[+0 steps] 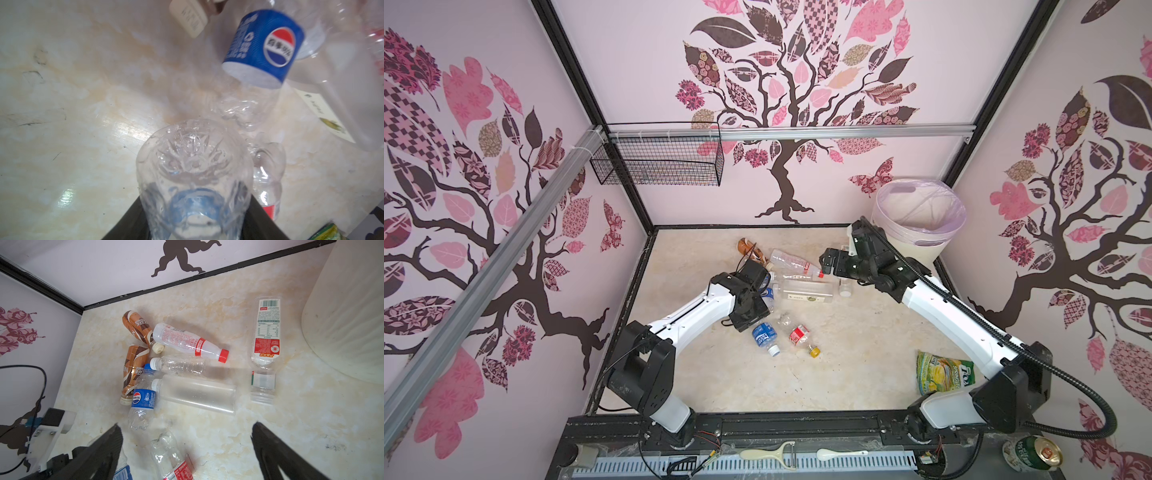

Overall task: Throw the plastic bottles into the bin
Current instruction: 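Lift the blue-labelled bottle with left gripper toward right gripper while right approaches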

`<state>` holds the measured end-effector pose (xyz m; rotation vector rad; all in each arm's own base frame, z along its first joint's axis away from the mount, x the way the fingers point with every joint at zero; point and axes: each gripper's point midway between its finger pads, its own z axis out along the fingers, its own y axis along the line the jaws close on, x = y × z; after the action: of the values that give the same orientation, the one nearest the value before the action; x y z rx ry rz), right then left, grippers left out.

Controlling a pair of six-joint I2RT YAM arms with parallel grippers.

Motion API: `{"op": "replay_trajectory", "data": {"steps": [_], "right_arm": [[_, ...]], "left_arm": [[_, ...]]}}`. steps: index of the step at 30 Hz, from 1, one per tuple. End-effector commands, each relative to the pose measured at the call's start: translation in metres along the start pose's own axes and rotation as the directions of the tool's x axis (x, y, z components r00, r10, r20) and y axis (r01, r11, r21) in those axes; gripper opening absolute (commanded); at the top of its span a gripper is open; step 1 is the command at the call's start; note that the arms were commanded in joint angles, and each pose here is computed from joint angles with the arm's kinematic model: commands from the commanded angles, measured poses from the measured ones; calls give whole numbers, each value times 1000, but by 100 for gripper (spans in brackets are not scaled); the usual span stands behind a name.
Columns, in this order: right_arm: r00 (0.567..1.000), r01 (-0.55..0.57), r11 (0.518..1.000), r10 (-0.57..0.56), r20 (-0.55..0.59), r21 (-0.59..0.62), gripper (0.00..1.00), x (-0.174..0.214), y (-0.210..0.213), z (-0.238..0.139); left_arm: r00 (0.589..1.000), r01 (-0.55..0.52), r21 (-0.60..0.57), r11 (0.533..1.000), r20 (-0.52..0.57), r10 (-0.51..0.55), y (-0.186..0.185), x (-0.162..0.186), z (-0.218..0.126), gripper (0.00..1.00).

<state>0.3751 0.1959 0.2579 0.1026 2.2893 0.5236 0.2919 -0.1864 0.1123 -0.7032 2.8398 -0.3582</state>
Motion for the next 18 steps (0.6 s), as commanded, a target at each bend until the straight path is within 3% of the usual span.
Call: {"op": "replay_trajectory", "data": {"steps": [1, 9, 18], "right_arm": [[996, -90, 989, 91, 3, -120, 99, -21, 21, -19], [988, -149, 957, 137, -68, -248, 100, -26, 47, -25], [992, -109, 899, 75, -97, -424, 99, -19, 83, -31]], "left_arm": [[994, -6, 83, 997, 106, -2, -23, -28, -42, 57], [961, 61, 302, 951, 240, -138, -70, -95, -107, 58], [959, 58, 436, 898, 224, -171, -126, -131, -131, 58]]}}
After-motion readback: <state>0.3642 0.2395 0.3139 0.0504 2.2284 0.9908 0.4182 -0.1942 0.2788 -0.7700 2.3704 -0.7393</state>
